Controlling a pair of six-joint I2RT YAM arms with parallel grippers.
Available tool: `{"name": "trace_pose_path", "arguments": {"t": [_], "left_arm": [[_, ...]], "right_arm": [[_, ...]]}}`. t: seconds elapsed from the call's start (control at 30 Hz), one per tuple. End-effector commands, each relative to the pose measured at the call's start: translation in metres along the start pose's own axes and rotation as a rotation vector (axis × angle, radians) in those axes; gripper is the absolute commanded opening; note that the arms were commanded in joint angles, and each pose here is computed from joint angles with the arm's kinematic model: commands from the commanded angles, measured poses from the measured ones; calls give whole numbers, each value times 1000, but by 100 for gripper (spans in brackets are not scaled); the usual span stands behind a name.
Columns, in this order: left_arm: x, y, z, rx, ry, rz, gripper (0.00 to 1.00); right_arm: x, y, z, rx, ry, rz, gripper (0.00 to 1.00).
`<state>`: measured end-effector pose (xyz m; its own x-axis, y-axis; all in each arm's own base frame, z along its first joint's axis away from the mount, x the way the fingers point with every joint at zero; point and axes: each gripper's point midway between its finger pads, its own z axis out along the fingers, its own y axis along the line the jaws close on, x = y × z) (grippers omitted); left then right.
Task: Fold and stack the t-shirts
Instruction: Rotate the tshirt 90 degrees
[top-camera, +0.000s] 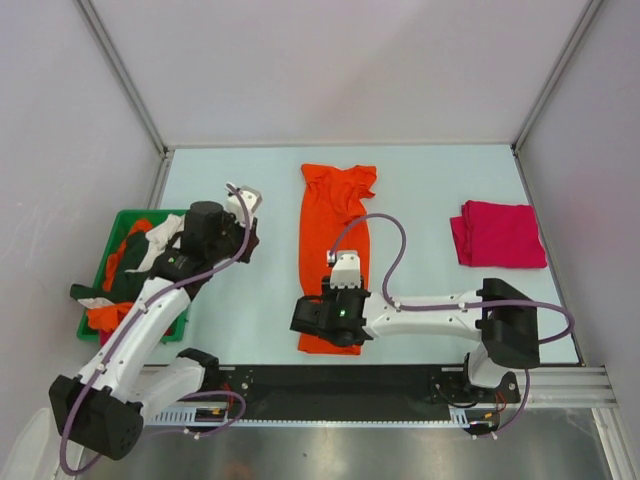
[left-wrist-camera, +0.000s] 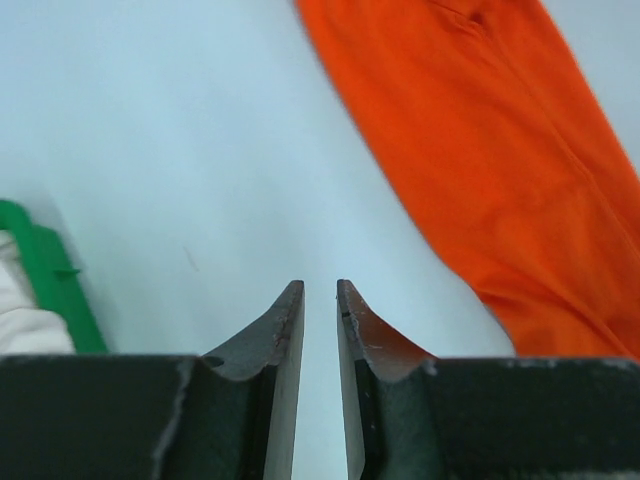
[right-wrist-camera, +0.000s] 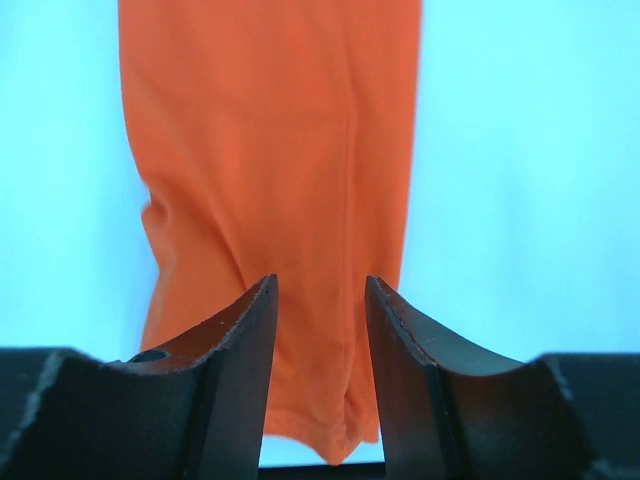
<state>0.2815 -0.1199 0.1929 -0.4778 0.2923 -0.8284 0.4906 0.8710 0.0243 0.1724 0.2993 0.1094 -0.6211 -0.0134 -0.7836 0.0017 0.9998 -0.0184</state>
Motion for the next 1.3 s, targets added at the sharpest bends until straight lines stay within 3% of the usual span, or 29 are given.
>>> {"name": "trace_pose_path", "arguments": {"t": [0.0, 0.17, 0.3, 0.37, 0.4, 0.47, 0.5, 0.57, 0.73, 0.77, 0.8, 0.83, 0.87, 0.93, 1.0, 1.03, 1.07, 1.13, 1.17, 1.27], "left_arm": [[-18, 58, 5, -161, -126, -52, 25], [5, 131, 11, -250, -202, -171, 25], [10, 148, 29, -251, -261, -137, 26], [23, 144, 39, -226, -261, -166, 27], [9, 147, 37, -237, -335, -149, 28], [18, 143, 40, -245, -391, -164, 29], [-2, 148, 33, -272, -506, -115, 32], [7, 144, 35, -271, -549, -124, 35], [26, 136, 57, -242, -471, -150, 33], [18, 138, 52, -267, -541, -125, 33], [42, 131, 55, -266, -515, -134, 33], [42, 127, 51, -271, -549, -117, 35], [31, 122, 46, -270, -608, -76, 40], [38, 115, 51, -287, -573, -20, 43], [33, 109, 56, -310, -573, -8, 65], [35, 108, 56, -309, -565, -11, 92], [34, 110, 54, -321, -575, -14, 99], [50, 108, 53, -339, -580, -34, 100], [38, 103, 46, -335, -646, 1, 100], [40, 106, 49, -351, -623, 0, 100]], "right_arm": [[-67, -11, -16, 75, -220, 44, 46], [-96, -14, -28, 105, -316, 4, 47], [-101, -18, -35, 123, -361, -18, 48], [-100, -18, -38, 127, -375, -23, 48], [-97, -17, -37, 133, -372, -35, 48], [-97, -18, -40, 146, -379, -32, 49], [-92, -17, -39, 157, -379, -49, 49], [-95, -21, -45, 183, -381, -73, 49], [-90, -9, -50, 159, -385, -64, 50], [-90, -9, -50, 156, -385, -52, 50], [-90, -8, -50, 155, -382, -48, 50], [-90, -7, -50, 156, -381, -54, 50], [-91, -5, -51, 152, -380, -48, 50], [-93, -3, -52, 153, -387, -56, 50], [-94, -1, -51, 155, -397, -61, 50], [-97, -3, -49, 161, -397, -54, 50], [-98, -4, -48, 164, -394, -41, 50], [-100, -13, -43, 184, -381, -16, 51], [-103, -19, -39, 199, -378, 12, 51], [-113, -42, -32, 242, -380, 38, 50]]}}
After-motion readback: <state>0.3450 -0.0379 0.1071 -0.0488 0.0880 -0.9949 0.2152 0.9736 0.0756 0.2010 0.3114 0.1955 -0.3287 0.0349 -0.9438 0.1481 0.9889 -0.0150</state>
